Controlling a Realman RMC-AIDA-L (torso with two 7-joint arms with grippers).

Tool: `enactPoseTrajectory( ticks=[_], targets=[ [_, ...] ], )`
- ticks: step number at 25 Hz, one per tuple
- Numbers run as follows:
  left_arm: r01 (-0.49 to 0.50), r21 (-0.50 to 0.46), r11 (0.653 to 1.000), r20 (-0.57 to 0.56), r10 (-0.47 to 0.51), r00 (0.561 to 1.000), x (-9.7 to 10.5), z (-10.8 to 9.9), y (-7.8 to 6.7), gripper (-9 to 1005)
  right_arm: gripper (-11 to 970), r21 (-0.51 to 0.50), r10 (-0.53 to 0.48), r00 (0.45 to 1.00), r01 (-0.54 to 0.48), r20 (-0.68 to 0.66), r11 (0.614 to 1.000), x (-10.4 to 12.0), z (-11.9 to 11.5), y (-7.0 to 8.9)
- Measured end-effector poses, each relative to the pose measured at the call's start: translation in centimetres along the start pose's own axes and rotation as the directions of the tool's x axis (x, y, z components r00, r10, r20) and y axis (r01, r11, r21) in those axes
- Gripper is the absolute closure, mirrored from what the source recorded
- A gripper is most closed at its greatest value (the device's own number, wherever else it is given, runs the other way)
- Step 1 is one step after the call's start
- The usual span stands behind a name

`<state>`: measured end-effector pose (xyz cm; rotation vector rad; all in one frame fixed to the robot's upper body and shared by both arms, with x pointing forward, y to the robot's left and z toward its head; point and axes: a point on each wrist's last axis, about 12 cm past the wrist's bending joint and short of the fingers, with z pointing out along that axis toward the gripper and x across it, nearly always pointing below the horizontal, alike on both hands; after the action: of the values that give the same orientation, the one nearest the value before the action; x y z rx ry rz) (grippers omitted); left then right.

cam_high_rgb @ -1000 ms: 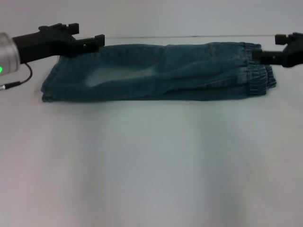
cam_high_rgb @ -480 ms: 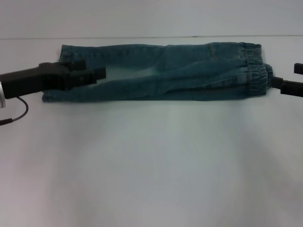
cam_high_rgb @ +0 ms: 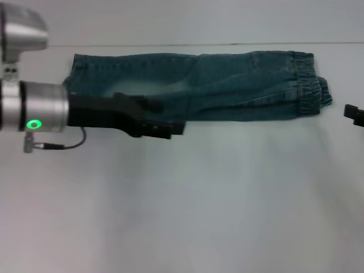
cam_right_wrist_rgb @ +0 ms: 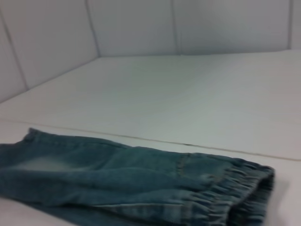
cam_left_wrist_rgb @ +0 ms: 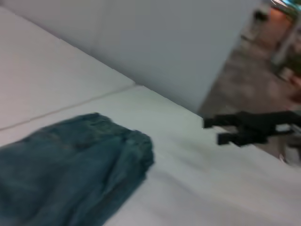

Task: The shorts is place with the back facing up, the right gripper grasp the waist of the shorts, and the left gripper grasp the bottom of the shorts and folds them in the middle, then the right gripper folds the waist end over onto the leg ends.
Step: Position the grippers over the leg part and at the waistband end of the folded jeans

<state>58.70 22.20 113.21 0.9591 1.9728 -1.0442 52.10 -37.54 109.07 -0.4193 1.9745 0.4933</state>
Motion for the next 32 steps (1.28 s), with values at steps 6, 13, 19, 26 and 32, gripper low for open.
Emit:
enactPoseTrajectory(
  ticks=[6,13,19,26,32],
  targets=[
    [-0.092,0.068,0.993,-0.069,0.097,0.993,-1.7,1.9,-0.7,119,54,0.019,0.027,0.999,-0.027,0.025,0.999,1.2,0.0,-0.4],
    [-0.104,0.027,0.994,-0.046,0.105,0.993,-2.6,2.4,-0.4,129,55,0.066,0.037,0.999,-0.039,0.031,0.997,1.0,1.3,-1.3],
    [-0.095,0.005,0.995,-0.043,0.095,0.995,-2.3,2.3,-0.1,137,55,0.116,0.043,0.999,-0.041,-0.014,0.992,0.3,4.1,-2.1],
    [-0.084,0.000,0.996,-0.044,0.084,0.995,-1.8,2.3,-0.1,147,56,0.086,0.034,0.998,-0.030,-0.046,0.996,-0.5,7.2,-1.1],
    [-0.077,-0.018,0.997,-0.043,0.076,0.996,-1.5,2.2,0.1,155,56,0.090,0.048,0.996,-0.041,-0.072,0.995,-0.5,8.6,-0.3]
  ],
)
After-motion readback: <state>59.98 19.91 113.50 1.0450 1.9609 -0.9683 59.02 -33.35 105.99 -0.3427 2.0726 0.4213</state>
